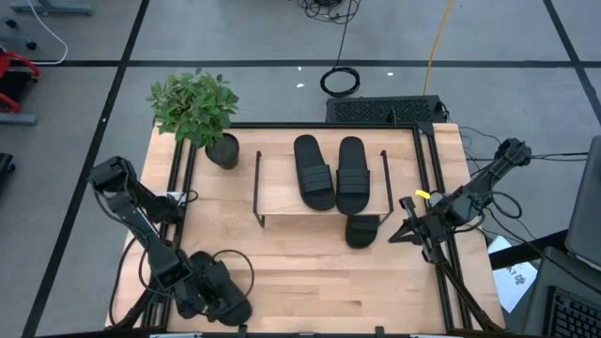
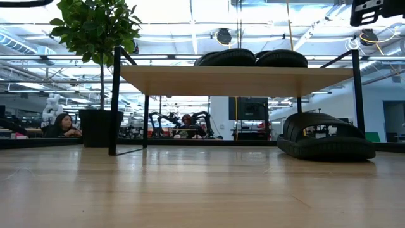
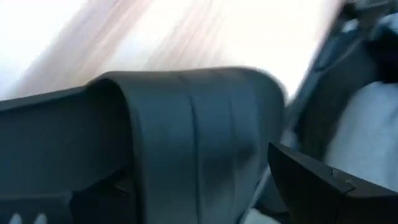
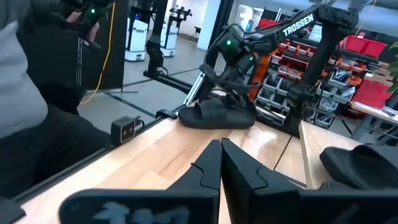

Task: Pick and place slides into the shelf
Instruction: Put the black slide under the shelf

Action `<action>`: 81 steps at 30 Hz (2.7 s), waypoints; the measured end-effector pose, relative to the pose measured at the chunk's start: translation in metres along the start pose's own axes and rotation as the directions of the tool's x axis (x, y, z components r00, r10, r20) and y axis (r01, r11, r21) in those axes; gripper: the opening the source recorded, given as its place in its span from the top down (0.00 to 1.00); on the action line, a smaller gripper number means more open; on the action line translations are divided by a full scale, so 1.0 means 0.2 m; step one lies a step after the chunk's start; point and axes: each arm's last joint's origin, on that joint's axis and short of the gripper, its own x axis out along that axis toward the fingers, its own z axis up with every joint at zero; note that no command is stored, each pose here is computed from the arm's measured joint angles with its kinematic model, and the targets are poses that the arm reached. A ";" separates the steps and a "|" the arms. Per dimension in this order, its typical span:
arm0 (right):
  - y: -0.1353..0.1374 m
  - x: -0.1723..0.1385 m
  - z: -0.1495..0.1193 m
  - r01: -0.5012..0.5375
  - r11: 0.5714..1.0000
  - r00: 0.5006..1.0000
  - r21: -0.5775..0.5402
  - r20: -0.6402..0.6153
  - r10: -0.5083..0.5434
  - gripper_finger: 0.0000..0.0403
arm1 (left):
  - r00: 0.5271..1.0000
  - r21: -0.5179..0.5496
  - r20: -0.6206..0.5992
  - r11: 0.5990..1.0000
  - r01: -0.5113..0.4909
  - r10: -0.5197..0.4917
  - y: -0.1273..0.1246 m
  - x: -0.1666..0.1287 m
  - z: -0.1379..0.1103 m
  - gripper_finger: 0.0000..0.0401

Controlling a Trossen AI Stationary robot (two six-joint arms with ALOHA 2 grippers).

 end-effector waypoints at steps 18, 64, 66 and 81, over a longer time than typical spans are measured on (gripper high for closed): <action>0.00 0.00 -0.02 -0.001 1.000 1.000 0.007 -0.008 0.001 1.00 | 0.976 0.258 0.078 0.950 0.175 -0.201 0.00 0.06 0.09 0.96; 0.01 0.00 -0.02 -0.002 1.000 1.000 -0.002 -0.012 0.002 1.00 | 0.960 0.703 -0.225 0.655 0.277 -0.164 -0.38 0.41 0.94 0.98; 0.01 0.00 -0.02 -0.002 1.000 1.000 0.002 -0.013 0.002 1.00 | 0.960 0.700 -0.227 0.659 0.276 -0.161 -0.37 0.41 0.95 0.99; 0.01 0.00 -0.02 -0.002 1.000 1.000 0.008 -0.014 0.002 1.00 | 0.971 0.681 -0.209 0.696 0.227 -0.113 -0.32 0.40 1.01 0.91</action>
